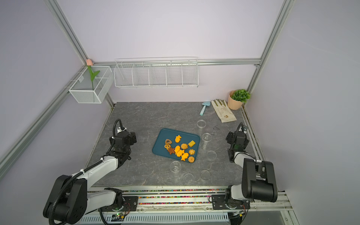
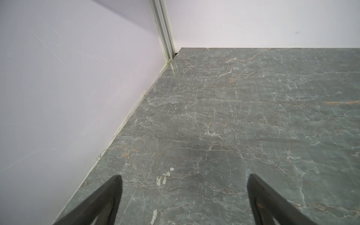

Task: Pour the cookies out of the jar
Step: Reset both arms

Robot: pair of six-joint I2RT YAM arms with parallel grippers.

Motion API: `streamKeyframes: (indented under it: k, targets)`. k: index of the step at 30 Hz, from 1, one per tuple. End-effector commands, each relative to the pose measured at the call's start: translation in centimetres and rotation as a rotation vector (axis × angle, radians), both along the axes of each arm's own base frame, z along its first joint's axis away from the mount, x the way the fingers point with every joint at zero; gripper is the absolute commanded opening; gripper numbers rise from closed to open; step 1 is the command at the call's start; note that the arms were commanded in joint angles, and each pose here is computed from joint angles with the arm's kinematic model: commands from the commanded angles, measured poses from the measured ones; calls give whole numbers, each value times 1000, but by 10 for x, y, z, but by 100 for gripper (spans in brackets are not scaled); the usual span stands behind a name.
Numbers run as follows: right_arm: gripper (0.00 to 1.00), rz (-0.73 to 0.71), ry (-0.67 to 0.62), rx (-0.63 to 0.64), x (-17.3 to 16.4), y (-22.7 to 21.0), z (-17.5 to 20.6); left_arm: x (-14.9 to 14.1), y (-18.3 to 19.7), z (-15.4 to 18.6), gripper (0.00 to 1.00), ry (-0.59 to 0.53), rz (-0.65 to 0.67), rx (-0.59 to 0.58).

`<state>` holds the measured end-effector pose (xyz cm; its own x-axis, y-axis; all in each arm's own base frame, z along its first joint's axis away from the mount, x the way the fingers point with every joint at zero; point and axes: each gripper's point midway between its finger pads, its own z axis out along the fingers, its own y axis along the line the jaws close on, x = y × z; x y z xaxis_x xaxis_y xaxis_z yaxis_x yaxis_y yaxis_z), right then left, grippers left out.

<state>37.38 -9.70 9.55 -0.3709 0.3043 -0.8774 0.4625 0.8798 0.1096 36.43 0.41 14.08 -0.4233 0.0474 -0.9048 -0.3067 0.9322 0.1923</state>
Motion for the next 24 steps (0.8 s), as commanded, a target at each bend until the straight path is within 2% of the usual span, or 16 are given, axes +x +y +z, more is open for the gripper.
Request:
streamKeyframes:
  k: [1, 16, 24]
  targets:
    - [88, -1, -21, 3, -2, -1, 3, 12, -2, 2, 100, -20, -23, 13]
    - [88, 10, -10, 8, 1, 0, 1, 53, 6, -14, 100, -15, -43, -39]
    - [88, 42, 8, 11, 7, 4, -1, 58, 17, -21, 100, -16, -32, -90]
